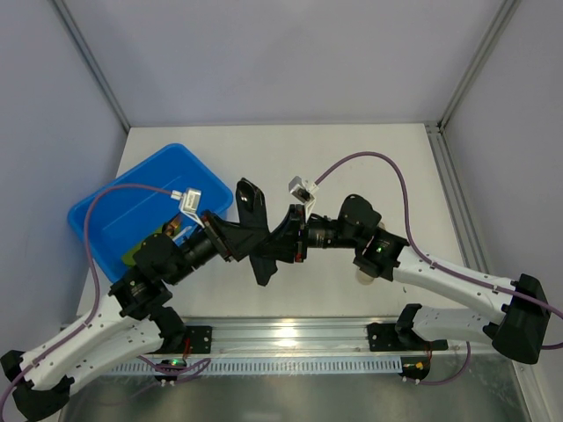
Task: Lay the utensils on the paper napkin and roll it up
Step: Roll the napkin.
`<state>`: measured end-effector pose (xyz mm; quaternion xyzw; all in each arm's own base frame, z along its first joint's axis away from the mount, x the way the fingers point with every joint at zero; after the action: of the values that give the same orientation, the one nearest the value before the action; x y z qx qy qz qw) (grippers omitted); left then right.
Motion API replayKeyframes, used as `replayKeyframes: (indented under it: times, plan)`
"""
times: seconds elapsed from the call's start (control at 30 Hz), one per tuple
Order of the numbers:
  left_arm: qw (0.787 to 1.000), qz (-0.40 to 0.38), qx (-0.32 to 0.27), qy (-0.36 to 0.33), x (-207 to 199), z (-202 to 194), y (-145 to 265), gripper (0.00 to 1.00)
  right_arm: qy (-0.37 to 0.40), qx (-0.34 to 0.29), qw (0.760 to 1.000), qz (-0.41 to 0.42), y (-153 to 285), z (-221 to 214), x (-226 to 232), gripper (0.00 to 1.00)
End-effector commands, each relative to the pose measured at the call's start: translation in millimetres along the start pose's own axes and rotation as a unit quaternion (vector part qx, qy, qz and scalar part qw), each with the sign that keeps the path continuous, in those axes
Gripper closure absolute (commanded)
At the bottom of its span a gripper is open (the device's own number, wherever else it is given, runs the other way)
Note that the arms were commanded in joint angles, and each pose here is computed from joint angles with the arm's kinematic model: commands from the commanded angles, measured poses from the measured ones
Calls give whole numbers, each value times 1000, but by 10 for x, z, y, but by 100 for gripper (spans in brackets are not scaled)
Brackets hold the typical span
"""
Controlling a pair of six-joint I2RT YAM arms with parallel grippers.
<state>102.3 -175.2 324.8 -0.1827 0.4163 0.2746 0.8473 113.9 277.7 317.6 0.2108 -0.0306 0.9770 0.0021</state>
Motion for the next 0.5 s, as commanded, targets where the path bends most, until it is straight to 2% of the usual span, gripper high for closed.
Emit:
replayKeyframes:
  times: [0.0,0.2,0.47]
  plan:
    - [999,-34,0,17,-54,-2,-8,37,47,-39,997,42,-3,223,172,96]
    - [998,-56,20,26,-67,-57,-11,37,42,-38,997,46,-10,234,182,96]
    - [996,-55,42,49,-12,-139,-85,56,40,-44,997,41,20,263,192,96]
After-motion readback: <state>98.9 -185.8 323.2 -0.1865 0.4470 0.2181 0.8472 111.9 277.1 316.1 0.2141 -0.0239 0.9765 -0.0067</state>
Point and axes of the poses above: each gripper's point midway between its finger pads, its own y axis back along the fingers, its own x axis along the line the jaws close on, z = x × y, the point moved 9 cm from there along y, back along the fingers, and after that the axes turned 5 degrees about y, right-handed, at the moved point
